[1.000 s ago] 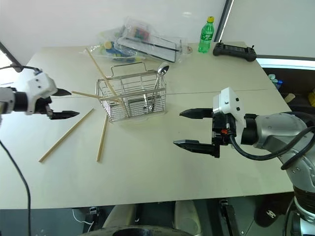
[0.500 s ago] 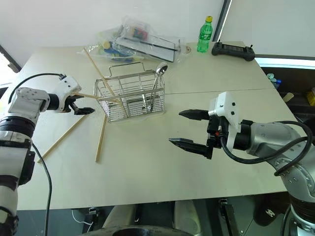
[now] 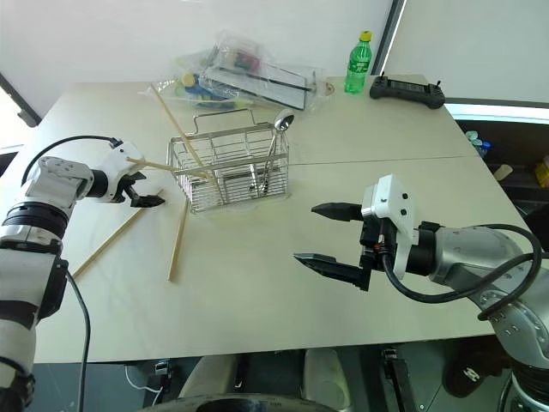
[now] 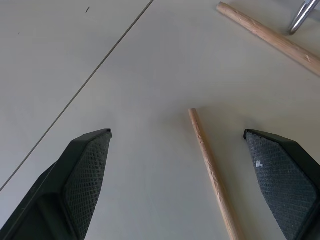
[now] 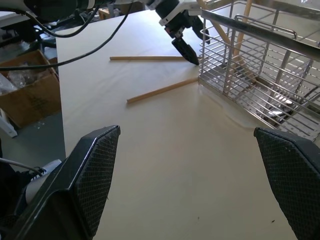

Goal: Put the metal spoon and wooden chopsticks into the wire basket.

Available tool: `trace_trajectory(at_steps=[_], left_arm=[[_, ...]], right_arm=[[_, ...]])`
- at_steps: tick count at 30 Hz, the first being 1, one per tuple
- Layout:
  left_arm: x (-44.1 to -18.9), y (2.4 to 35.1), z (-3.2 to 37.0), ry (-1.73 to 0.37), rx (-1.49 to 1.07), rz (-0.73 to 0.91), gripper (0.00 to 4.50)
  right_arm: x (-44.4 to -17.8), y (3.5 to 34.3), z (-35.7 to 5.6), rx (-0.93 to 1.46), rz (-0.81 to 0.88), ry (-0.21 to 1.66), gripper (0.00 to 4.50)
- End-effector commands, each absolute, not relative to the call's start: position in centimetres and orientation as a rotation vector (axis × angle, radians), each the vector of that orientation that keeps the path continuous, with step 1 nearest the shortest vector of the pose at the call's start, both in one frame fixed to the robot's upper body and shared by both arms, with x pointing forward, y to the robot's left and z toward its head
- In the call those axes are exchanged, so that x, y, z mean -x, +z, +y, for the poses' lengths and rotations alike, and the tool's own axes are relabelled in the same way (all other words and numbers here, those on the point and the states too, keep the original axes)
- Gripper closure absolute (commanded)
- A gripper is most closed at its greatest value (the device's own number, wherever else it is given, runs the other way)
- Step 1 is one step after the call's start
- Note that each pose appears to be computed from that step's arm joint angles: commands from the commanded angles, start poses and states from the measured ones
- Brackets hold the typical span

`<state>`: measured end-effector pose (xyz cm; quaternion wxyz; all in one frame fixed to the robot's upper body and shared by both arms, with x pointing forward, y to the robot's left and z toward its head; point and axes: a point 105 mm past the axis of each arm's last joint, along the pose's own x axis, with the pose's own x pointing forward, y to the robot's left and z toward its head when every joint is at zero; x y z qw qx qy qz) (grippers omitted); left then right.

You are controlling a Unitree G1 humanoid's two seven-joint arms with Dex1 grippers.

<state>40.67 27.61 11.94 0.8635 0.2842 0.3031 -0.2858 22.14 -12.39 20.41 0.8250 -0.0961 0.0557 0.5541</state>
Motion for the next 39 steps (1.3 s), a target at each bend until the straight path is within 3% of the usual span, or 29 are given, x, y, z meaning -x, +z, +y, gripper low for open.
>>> trace_trajectory(at_steps=[1, 7, 14, 17, 20, 24, 27, 30, 34, 39], left_arm=[[-40.7, 11.6, 27.7, -0.585, -0.583, 0.666, 1.30], [-40.8, 11.7, 27.9, -0.565, -0.575, 0.667, 4.41], [-40.9, 11.8, 28.4, -0.527, -0.557, 0.660, 4.47], [-41.5, 13.4, 29.0, -0.461, -0.499, 0.598, 4.47], [-42.8, 17.9, 29.6, -0.355, -0.398, 0.429, 4.47], [-43.8, 27.6, 30.4, -0.219, -0.143, 0.096, 4.47], [-43.0, 34.3, 31.2, -0.158, 0.034, -0.144, 4.47], [-40.6, 40.9, 30.9, -0.245, 0.247, -0.406, 4.47], [-37.3, 45.0, 28.0, -0.380, 0.237, -0.603, 4.47], [-35.2, 45.0, 23.2, -0.506, 0.167, -0.627, 4.47]], right_arm=[[-21.9, 21.2, -12.3, 0.233, 0.080, 1.188, 0.03], [-22.0, 21.3, -12.4, 0.236, 0.084, 1.186, 0.03], [-22.1, 21.2, -12.7, 0.242, 0.090, 1.186, 0.03], [-22.3, 21.2, -12.7, 0.246, 0.090, 1.188, 0.03], [-22.5, 21.1, -12.7, 0.249, 0.088, 1.188, 0.03], [-22.8, 21.1, -12.9, 0.251, 0.086, 1.182, 0.03], [-22.8, 21.1, -13.0, 0.250, 0.085, 1.182, 0.03], [-22.9, 21.2, -12.9, 0.245, 0.083, 1.184, 0.03], [-23.2, 21.2, -13.0, 0.241, 0.083, 1.182, 0.03], [-23.5, 21.3, -13.1, 0.237, 0.080, 1.180, 0.03]])
